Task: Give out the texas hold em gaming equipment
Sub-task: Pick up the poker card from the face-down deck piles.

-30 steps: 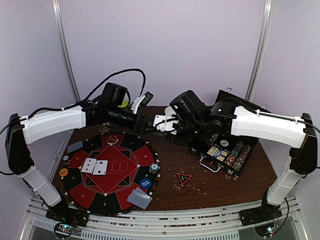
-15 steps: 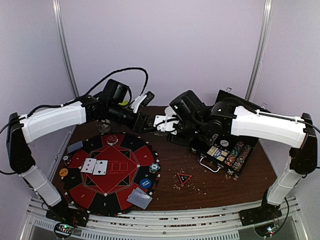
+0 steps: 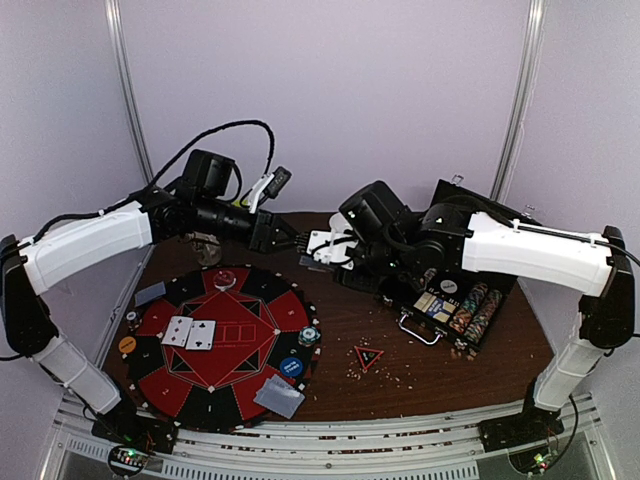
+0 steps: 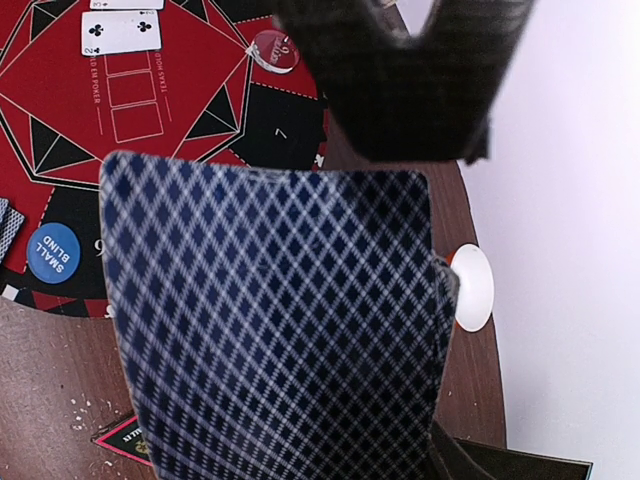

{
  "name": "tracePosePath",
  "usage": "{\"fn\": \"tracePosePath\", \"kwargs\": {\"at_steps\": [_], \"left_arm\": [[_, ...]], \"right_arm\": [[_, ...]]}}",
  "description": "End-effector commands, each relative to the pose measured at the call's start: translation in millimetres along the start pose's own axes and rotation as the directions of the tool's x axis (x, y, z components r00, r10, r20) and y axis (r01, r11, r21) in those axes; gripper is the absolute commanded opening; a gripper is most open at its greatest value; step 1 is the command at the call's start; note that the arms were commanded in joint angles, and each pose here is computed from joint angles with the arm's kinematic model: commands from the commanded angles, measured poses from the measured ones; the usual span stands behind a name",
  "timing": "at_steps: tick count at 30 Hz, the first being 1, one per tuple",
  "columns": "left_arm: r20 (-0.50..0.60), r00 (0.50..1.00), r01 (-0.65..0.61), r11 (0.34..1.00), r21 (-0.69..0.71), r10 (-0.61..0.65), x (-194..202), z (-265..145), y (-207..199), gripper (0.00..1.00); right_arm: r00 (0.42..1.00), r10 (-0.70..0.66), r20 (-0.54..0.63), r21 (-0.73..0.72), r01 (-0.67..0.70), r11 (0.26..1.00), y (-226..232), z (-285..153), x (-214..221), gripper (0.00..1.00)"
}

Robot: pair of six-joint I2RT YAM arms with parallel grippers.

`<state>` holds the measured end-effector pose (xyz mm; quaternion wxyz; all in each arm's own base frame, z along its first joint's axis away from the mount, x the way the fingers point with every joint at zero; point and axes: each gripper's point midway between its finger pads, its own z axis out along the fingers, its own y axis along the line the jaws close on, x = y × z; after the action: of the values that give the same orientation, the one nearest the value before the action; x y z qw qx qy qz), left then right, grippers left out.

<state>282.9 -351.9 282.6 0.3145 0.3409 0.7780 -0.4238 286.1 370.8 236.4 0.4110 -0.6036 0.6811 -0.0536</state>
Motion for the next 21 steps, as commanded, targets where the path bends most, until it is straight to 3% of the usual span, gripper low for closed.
{"fn": "tracePosePath", "kwargs": {"at_steps": [1,5,12,15,19,21], "left_arm": [[-0.002,1.0,0.02,0.998,0.06,-0.02,2.7,5.8,-6.2,0.29],[-0.018,0.999,0.027,0.997,0.075,-0.026,5.7,12.5,-8.2,0.34],[-0.04,0.999,0.036,0.996,0.082,-0.032,10.6,21.0,-7.7,0.33],[-0.046,0.999,0.03,0.995,0.092,-0.025,10.0,22.8,-10.0,0.24],[-0.033,0.999,0.017,0.996,0.093,-0.014,3.6,18.6,-14.2,0.0],[-0.038,0.999,0.009,0.997,0.083,-0.005,2.1,15.0,-14.5,0.0]], "right_arm": [[1.0,0.015,0.021,0.031,-0.016,0.999,-10.8,-9.2,-3.6,0.45],[1.0,0.016,0.02,0.031,-0.017,0.999,-10.7,-8.7,-3.5,0.45],[1.0,0.015,0.021,0.03,-0.015,0.999,-10.5,-9.1,-3.5,0.45],[1.0,0.014,0.022,0.031,-0.014,0.999,-10.7,-9.7,-3.3,0.45],[1.0,0.012,0.021,0.034,-0.013,0.999,-10.9,-9.5,-2.8,0.45],[1.0,0.012,0.02,0.033,-0.013,0.999,-10.5,-9.6,-2.0,0.45]]}}
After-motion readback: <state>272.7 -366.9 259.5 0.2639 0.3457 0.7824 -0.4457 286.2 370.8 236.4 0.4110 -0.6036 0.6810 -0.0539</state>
